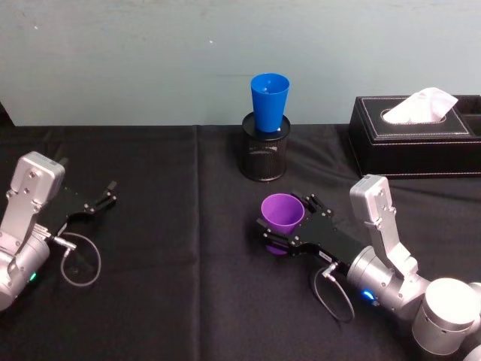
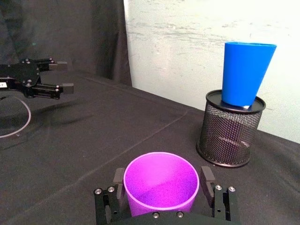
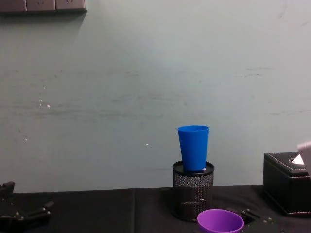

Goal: Pick up one cup with a gripper and tap it against the other cup.

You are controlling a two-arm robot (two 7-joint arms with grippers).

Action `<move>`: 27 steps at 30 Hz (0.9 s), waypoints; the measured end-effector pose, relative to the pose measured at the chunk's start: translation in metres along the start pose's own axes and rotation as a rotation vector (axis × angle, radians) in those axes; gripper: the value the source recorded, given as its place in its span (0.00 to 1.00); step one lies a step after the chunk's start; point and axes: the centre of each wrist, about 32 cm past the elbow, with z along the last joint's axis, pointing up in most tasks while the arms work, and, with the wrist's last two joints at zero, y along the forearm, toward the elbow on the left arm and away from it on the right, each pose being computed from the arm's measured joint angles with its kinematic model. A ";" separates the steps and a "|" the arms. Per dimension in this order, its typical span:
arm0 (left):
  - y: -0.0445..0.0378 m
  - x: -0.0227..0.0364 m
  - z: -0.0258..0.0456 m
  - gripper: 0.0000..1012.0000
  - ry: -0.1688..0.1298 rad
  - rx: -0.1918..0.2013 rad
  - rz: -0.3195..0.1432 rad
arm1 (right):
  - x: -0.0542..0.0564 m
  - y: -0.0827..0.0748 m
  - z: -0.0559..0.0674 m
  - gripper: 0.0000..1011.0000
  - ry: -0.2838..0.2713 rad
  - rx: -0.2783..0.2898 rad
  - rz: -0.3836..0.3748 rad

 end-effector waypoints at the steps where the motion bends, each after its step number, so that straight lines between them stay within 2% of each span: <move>1: 0.0000 0.0000 0.0000 0.99 0.000 0.000 0.000 | 0.000 0.001 0.000 0.99 0.000 0.002 0.001; 17: 0.0000 0.0000 0.0000 0.99 0.000 0.000 0.000 | 0.000 0.002 0.001 0.99 0.001 0.004 0.004; 20: 0.0000 0.0000 0.0000 0.99 0.000 0.000 0.000 | 0.000 0.002 0.001 0.95 0.001 0.004 0.004; 24: 0.0000 0.0000 0.0000 0.99 0.000 0.000 0.000 | 0.000 0.002 0.001 0.83 0.001 0.004 0.004; 27: 0.0000 0.0000 0.0000 0.99 0.000 0.000 0.000 | 0.000 0.002 0.001 0.79 0.001 0.004 0.004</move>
